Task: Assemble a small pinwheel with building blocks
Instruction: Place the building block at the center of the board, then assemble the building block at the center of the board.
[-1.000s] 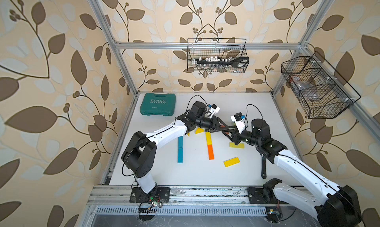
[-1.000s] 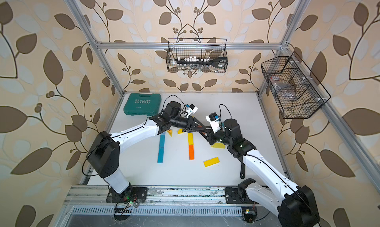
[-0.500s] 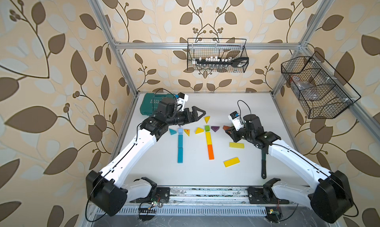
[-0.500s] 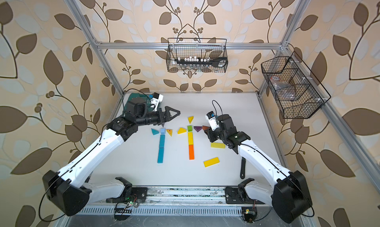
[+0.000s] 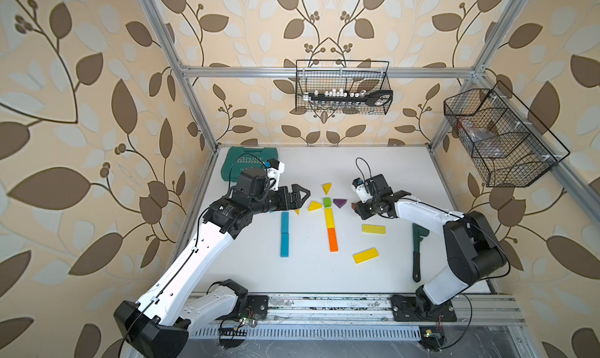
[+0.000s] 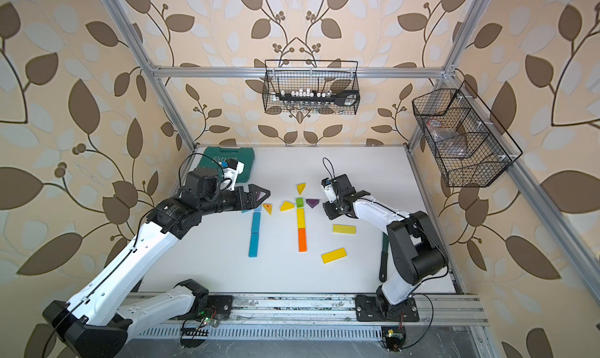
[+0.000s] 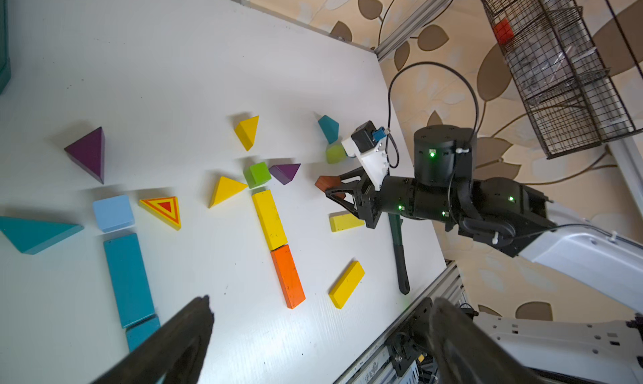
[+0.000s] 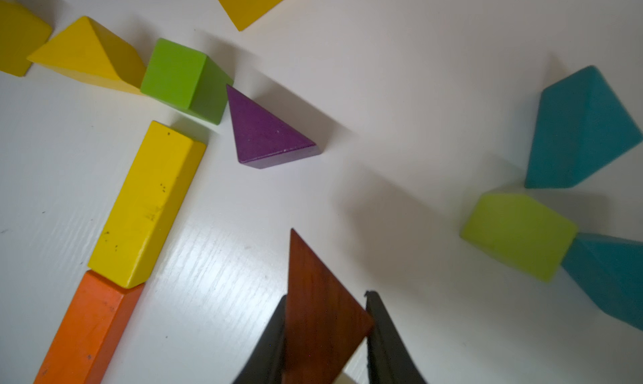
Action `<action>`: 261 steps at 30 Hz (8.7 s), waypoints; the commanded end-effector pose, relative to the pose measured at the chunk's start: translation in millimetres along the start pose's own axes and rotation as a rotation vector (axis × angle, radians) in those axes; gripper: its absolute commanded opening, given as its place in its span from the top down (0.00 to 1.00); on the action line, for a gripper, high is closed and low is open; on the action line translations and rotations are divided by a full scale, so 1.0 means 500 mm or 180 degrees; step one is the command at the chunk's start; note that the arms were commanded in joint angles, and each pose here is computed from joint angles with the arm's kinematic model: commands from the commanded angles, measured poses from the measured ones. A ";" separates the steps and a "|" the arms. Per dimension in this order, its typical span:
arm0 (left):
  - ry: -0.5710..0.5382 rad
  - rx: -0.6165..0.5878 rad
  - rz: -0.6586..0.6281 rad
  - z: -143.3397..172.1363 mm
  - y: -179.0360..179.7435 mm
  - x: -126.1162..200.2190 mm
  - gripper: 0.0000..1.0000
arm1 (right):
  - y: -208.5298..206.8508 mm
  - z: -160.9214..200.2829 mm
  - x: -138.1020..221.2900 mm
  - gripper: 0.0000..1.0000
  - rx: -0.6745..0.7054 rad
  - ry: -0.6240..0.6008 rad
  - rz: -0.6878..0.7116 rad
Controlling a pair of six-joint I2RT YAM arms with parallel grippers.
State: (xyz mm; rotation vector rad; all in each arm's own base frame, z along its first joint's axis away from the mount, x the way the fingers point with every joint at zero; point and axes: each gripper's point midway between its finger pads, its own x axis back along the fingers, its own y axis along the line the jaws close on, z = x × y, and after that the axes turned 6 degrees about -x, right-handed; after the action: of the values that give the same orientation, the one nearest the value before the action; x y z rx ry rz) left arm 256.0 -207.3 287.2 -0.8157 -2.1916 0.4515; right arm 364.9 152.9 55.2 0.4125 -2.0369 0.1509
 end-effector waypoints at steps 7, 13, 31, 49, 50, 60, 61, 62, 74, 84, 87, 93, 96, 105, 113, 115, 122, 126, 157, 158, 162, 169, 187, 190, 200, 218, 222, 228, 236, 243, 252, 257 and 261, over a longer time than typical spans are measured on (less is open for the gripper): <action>-0.0062 -0.0194 -0.0113 -0.008 0.012 0.008 0.01 | -0.030 0.012 -0.054 0.95 0.0073 0.0451 0.0096; -0.0058 -0.0222 -0.0146 -0.007 0.017 0.007 0.01 | -0.032 0.028 -0.068 0.85 0.0095 0.0586 0.0102; -0.0112 -0.0349 -0.0411 -0.001 0.037 0.046 0.01 | 0.023 -0.014 0.050 0.42 -0.0589 0.0300 0.0196; 0.0012 -0.0443 -0.0933 0.028 0.100 0.068 0.01 | 0.038 0.052 -0.040 0.48 -0.1524 0.0595 0.0337; 0.0019 -0.0446 -0.0932 0.028 0.100 0.066 0.01 | 0.035 0.052 -0.044 0.51 -0.1550 0.0586 0.0323; 0.0043 -0.0474 -0.0957 0.028 0.106 0.058 0.01 | -0.016 0.024 -0.052 0.64 -0.1737 0.0523 0.0417; 0.0049 -0.0480 -0.0953 0.029 0.106 0.056 0.01 | -0.018 0.020 -0.054 0.63 -0.1722 0.0531 0.0428; 0.0052 -0.0482 -0.0951 0.028 0.106 0.055 0.01 | -0.020 0.018 -0.056 0.63 -0.1721 0.0545 0.0446; 0.0074 -0.0508 -0.0942 0.029 0.106 0.052 0.01 | -0.039 -0.001 -0.075 0.62 -0.1703 0.0573 0.0567; 0.0119 -0.0518 -0.0912 0.028 0.104 0.041 0.01 | -0.068 -0.013 -0.081 0.63 -0.1768 0.0544 0.0679; 0.0104 -0.0525 -0.0904 0.027 0.103 0.042 0.01 | -0.070 -0.020 -0.075 0.64 -0.1758 0.0521 0.0688; 0.0111 -0.0532 -0.0905 0.027 0.104 0.040 0.01 | -0.055 -0.044 -0.028 0.64 -0.1617 0.0398 0.0553; 0.0122 -0.0525 -0.0902 0.028 0.104 0.040 0.01 | -0.030 -0.034 0.025 0.63 -0.1458 0.0356 0.0451; 0.0060 -0.0653 -0.0900 0.027 0.100 0.058 0.01 | -0.035 0.100 0.048 0.41 -0.1426 0.0631 0.0291; -0.0013 -0.0697 -0.0921 0.040 0.099 0.087 0.01 | -0.056 0.115 0.002 0.38 -0.1417 0.0860 0.0233; -0.0087 -0.0715 -0.0925 0.035 0.097 0.096 0.01 | -0.053 0.130 -0.009 0.36 -0.1478 0.0993 0.0154; -0.0054 -0.0700 -0.0884 0.038 0.092 0.093 0.01 | -0.026 0.187 0.016 0.35 -0.1672 0.1128 -0.0017; -0.0068 -0.0703 -0.0832 0.038 0.087 0.094 0.01 | -0.032 0.208 0.043 0.31 -0.1766 0.1065 0.0073; -0.0200 -0.0786 -0.0863 0.048 0.084 0.133 0.01 | -0.102 0.169 0.014 0.94 -0.1895 0.1007 0.0693; -0.0190 -0.0785 -0.0864 0.048 0.085 0.131 0.01 | -0.104 0.159 0.010 0.94 -0.1894 0.0998 0.0655; -0.0148 -0.0777 -0.0881 0.050 0.088 0.126 0.01 | -0.111 0.129 -0.006 0.95 -0.1866 0.1000 0.0575; -0.0135 -0.0776 -0.0904 0.051 0.092 0.124 0.01 | -0.120 0.110 -0.027 0.94 -0.1764 0.1034 0.0580; -0.0070 -0.0769 -0.0928 0.053 0.098 0.114 0.01 | -0.140 0.095 -0.044 0.83 -0.1640 0.1132 0.0638; -0.0066 -0.0768 -0.0929 0.053 0.098 0.113 0.01 | -0.145 0.094 -0.034 0.74 -0.1637 0.1136 0.0697; -0.0050 -0.0772 -0.0865 0.055 0.092 0.110 0.01 | -0.109 0.077 0.082 0.43 -0.1537 0.0936 0.0513; 0.0020 -0.0759 -0.0717 0.061 0.079 0.099 0.01 | 0.132 0.332 0.202 0.00 -0.2299 0.0577 -0.0018; 0.0021 -0.0751 -0.0697 0.063 0.077 0.100 0.01 | 0.124 0.343 0.186 0.00 -0.2455 0.0569 0.0069; -0.0026 -0.0772 -0.0675 0.062 0.073 0.107 0.01 | 0.146 0.329 0.142 0.00 -0.2529 0.0620 0.0026; -0.0037 -0.0771 -0.0657 0.064 0.071 0.109 0.01 | 0.130 0.312 0.103 0.00 -0.2271 0.0558 0.0275; -0.0027 -0.0767 -0.0662 0.065 0.072 0.109 0.01 | 0.139 0.309 0.072 0.31 -0.2198 0.0656 0.0310; -0.0036 -0.0777 -0.0690 0.065 0.074 0.111 0.01 | 0.107 0.313 0.064 0.70 -0.1662 0.0939 0.0802; -0.0037 -0.0777 -0.0710 0.064 0.077 0.111 0.01 | 0.067 0.306 0.078 0.82 -0.1469 0.0998 0.0926; -0.0018 -0.0775 -0.0707 0.066 0.077 0.108 0.01 | 0.017 0.266 0.103 0.89 -0.1563 0.0930 0.0669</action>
State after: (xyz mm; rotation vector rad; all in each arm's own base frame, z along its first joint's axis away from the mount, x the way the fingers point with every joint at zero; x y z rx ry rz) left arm 217.6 -145.4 271.1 -0.6754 -2.3242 0.0931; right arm 224.8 126.2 20.5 -0.1876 -1.7445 -0.2023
